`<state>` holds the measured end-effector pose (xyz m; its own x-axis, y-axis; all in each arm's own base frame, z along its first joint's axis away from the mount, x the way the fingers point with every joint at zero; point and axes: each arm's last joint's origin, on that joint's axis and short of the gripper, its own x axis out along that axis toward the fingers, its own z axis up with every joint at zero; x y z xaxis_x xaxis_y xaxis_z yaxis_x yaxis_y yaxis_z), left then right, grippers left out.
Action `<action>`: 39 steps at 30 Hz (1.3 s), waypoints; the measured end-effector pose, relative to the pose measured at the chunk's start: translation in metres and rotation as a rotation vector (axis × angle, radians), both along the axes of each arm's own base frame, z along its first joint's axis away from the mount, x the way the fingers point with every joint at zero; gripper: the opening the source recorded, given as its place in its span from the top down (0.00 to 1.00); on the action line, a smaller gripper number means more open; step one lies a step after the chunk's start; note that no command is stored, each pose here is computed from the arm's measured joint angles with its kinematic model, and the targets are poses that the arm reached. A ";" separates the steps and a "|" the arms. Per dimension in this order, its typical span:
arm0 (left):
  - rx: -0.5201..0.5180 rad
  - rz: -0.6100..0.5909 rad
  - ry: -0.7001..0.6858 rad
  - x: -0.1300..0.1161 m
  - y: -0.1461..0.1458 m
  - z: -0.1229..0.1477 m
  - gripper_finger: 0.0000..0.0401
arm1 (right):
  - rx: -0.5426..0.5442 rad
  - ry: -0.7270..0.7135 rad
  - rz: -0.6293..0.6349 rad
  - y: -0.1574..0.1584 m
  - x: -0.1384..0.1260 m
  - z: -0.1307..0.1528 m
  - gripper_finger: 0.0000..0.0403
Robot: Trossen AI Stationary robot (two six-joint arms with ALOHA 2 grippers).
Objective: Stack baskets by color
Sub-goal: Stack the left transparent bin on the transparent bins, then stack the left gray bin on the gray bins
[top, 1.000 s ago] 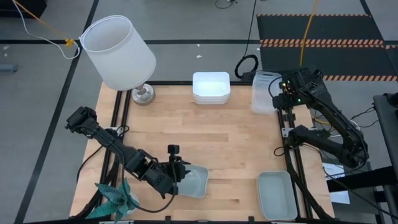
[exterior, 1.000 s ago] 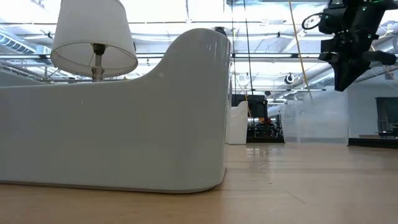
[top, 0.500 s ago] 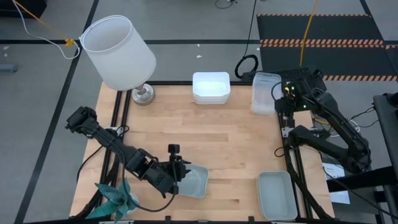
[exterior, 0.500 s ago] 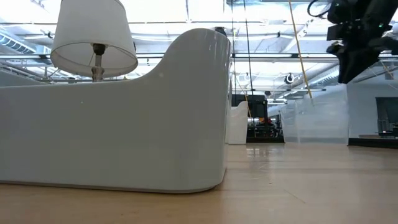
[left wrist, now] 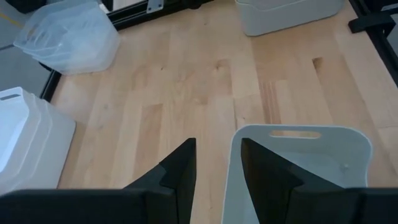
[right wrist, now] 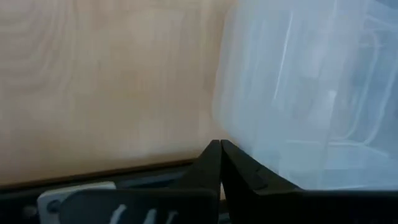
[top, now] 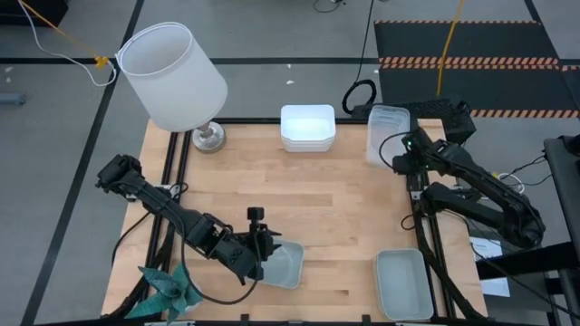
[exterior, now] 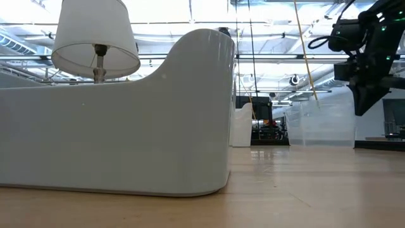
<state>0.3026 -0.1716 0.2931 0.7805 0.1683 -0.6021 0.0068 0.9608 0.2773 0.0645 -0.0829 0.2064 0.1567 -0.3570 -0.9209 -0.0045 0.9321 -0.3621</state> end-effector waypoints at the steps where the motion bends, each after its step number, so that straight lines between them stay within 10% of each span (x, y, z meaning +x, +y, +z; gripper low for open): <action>1: -0.003 -0.003 0.002 0.000 0.000 0.000 0.68 | -0.007 -0.004 0.000 -0.001 0.000 0.000 1.00; 18: -0.012 -0.012 0.006 0.000 -0.001 0.000 0.68 | -0.176 0.060 -0.083 -0.010 0.001 0.005 1.00; 39: -0.015 -0.011 0.006 0.000 -0.001 0.000 0.68 | -0.104 -0.084 -0.068 0.012 -0.005 0.012 1.00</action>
